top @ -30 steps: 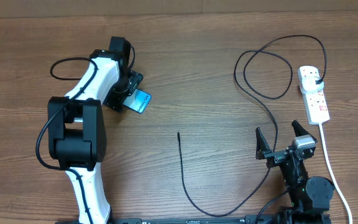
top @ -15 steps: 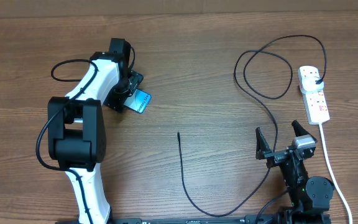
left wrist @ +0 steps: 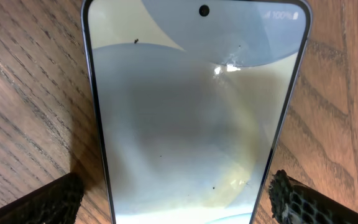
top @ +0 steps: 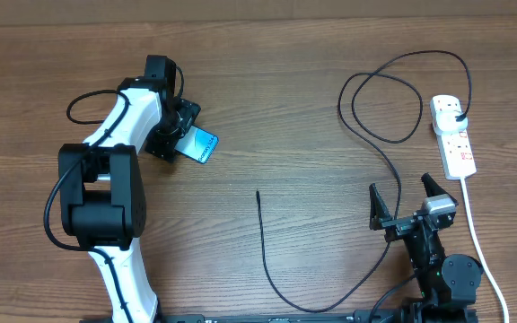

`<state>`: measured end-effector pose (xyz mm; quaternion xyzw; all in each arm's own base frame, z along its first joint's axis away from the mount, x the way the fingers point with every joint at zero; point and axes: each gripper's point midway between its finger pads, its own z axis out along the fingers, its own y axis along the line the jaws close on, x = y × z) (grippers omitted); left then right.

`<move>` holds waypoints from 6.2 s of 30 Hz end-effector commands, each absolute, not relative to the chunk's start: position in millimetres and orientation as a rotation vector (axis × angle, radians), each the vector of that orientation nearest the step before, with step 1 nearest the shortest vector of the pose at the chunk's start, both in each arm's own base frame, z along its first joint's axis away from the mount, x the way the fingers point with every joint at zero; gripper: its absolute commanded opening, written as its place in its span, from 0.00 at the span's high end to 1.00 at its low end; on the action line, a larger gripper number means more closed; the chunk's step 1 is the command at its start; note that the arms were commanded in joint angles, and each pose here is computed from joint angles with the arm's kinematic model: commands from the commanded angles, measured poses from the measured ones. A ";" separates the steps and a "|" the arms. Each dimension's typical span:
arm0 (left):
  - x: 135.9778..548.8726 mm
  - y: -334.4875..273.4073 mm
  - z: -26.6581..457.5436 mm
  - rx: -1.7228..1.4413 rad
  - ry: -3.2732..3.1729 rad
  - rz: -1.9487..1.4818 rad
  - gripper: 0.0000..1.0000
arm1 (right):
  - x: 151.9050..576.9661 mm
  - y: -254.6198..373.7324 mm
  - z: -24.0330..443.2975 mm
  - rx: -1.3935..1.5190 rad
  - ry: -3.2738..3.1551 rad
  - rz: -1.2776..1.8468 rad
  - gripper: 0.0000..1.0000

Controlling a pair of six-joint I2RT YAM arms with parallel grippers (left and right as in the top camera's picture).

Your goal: Plug charger to phone and switch on socket

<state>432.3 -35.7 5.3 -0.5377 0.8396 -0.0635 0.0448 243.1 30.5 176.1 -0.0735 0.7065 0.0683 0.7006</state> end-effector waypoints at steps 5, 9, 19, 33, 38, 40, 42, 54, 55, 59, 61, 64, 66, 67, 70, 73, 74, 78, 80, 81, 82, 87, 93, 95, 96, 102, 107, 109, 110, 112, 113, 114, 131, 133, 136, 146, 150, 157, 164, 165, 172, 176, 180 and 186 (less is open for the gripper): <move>411.1 -31.4 -27.5 -1.672 2.645 -0.119 0.00 | 243.1 31.4 174.3 -0.163 1.569 0.156 0.00; 409.6 -30.7 -27.6 -1.675 2.647 -0.109 0.00 | 243.1 31.4 174.3 -0.163 1.569 0.156 0.00; 397.9 -26.2 -22.3 -1.754 2.641 -0.027 0.00 | 243.1 31.4 174.3 -0.163 1.569 0.156 0.00; 436.0 -32.4 9.4 -1.676 2.582 -0.121 0.00 | 243.1 31.4 174.3 -0.163 1.569 0.156 0.00; 440.0 -33.5 14.2 -1.673 2.573 -0.131 0.00 | 243.1 31.4 174.3 -0.163 1.569 0.156 0.00; 439.8 -33.4 14.1 -1.673 2.573 -0.129 0.00 | 243.1 31.4 174.3 -0.163 1.569 0.156 0.00; 439.6 -33.4 14.1 -1.674 2.574 -0.128 0.00 | 243.1 31.4 174.3 -0.163 1.569 0.156 0.00; 425.6 -29.3 13.2 -1.774 2.554 -0.054 0.00 | 243.1 31.4 174.3 -0.163 1.569 0.156 0.00; 425.1 -29.4 13.1 -1.774 2.556 -0.053 0.00 | 243.1 31.4 174.3 -0.163 1.569 0.156 0.00; 423.2 -28.5 14.7 -1.777 2.560 -0.038 0.00 | 243.1 31.4 174.3 -0.163 1.569 0.156 0.00; 424.1 -28.6 16.5 -1.775 2.560 -0.040 0.00 | 243.1 31.4 174.3 -0.163 1.569 0.156 0.00; 426.8 -29.0 21.1 -1.772 2.556 -0.047 0.00 | 243.1 31.4 174.3 -0.163 1.569 0.156 0.00; 429.7 -29.5 24.2 -1.767 2.551 -0.055 0.00 | 243.1 31.4 174.3 -0.163 1.569 0.156 0.00; 431.5 -29.6 25.9 -1.764 2.547 -0.061 0.00 | 243.1 31.4 174.3 -0.163 1.569 0.156 0.00; 433.7 -30.2 27.8 -1.755 2.547 -0.068 0.00 | 243.1 31.4 174.3 -0.163 1.569 0.156 0.00; 432.2 -30.4 27.7 -1.748 2.556 -0.061 0.00 | 243.1 31.4 174.3 -0.163 1.569 0.156 0.00; 431.7 -30.9 27.5 -1.743 2.561 -0.058 0.00 | 243.1 31.4 174.3 -0.163 1.569 0.156 0.00; 431.4 -31.8 27.5 -1.738 2.565 -0.054 0.00 | 243.1 31.4 174.3 -0.163 1.569 0.156 0.00; 431.4 -32.0 27.5 -1.739 2.564 -0.056 0.00 | 243.1 31.4 174.3 -0.163 1.569 0.156 0.00; 429.7 -31.7 27.4 -1.756 2.559 -0.049 0.00 | 243.1 31.4 174.3 -0.163 1.569 0.156 0.00; 427.6 -31.5 27.3 -1.778 2.553 -0.040 0.00 | 243.1 31.4 174.3 -0.163 1.569 0.156 0.00; 425.8 -33.1 21.2 -1.787 2.568 -0.036 0.00 | 243.1 31.4 174.3 -0.163 1.569 0.156 0.00; 423.7 -41.6 3.6 -1.809 2.627 -0.062 0.00 | 243.1 31.4 174.3 -0.163 1.569 0.156 0.00; 424.3 -43.6 0.0 -1.814 2.635 -0.073 0.00 | 243.1 31.4 174.3 -0.163 1.569 0.156 0.00; 425.1 -42.9 -0.9 -1.811 2.633 -0.069 0.00 | 243.1 31.4 174.3 -0.163 1.569 0.156 0.00; 431.7 -41.7 5.3 -1.793 2.622 -0.080 0.00 | 243.1 31.4 174.3 -0.163 1.569 0.156 0.00; 431.9 -40.8 5.3 -1.790 2.619 -0.072 0.00 | 243.1 31.4 174.3 -0.163 1.569 0.156 0.00; 432.2 -39.2 5.2 -1.787 2.614 -0.061 0.00 | 243.1 31.4 174.3 -0.163 1.569 0.156 0.00; 432.2 -39.0 5.2 -1.786 2.613 -0.060 0.00 | 243.1 31.4 174.3 -0.163 1.569 0.156 0.00; 432.1 -39.0 5.2 -1.787 2.614 -0.059 0.00 | 243.1 31.4 174.3 -0.163 1.569 0.156 0.00; 432.2 -39.0 5.2 -1.787 2.613 -0.060 0.00 | 243.1 31.4 174.3 -0.163 1.569 0.156 0.00; 432.2 -39.0 5.2 -1.787 2.613 -0.059 0.01 | 243.1 31.4 174.3 -0.163 1.569 0.156 0.00; 431.5 -34.4 3.9 -1.795 2.593 -0.021 0.00 | 243.1 31.4 174.3 -0.163 1.569 0.156 0.00; 432.1 -34.4 3.9 -1.796 2.591 -0.023 0.00 | 243.1 31.4 174.3 -0.163 1.569 0.156 0.00; 432.2 -33.6 3.9 -1.812 2.575 -0.018 0.00 | 243.1 31.4 174.3 -0.163 1.569 0.156 0.00; 441.4 -35.7 4.0 -1.821 2.540 -0.065 0.00 | 243.1 31.4 174.3 -0.163 1.569 0.156 0.00; 442.5 -36.6 4.1 -1.820 2.539 -0.076 0.00 | 243.1 31.4 174.3 -0.163 1.569 0.156 0.00; 439.4 -36.3 3.7 -1.822 2.549 -0.063 0.00 | 243.1 31.4 174.3 -0.163 1.569 0.156 0.00; 433.6 -35.8 3.5 -1.831 2.565 -0.039 0.00 | 243.1 31.4 174.3 -0.163 1.569 0.156 0.00; 432.7 -35.7 3.4 -1.833 2.567 -0.035 0.00 | 243.1 31.4 174.3 -0.163 1.569 0.156 0.00; 428.4 -34.6 3.4 -1.813 2.593 -0.011 0.00 | 243.1 31.4 174.3 -0.163 1.569 0.156 0.00; 426.6 -33.8 3.5 -1.807 2.602 0.001 0.00 | 243.1 31.4 174.3 -0.163 1.569 0.156 0.00; 425.0 -33.7 3.4 -1.810 2.606 0.008 0.00 | 243.1 31.4 174.3 -0.163 1.569 0.156 0.00; 422.0 -34.0 3.5 -1.817 2.615 0.016 0.00 | 243.1 31.4 174.3 -0.163 1.569 0.156 0.00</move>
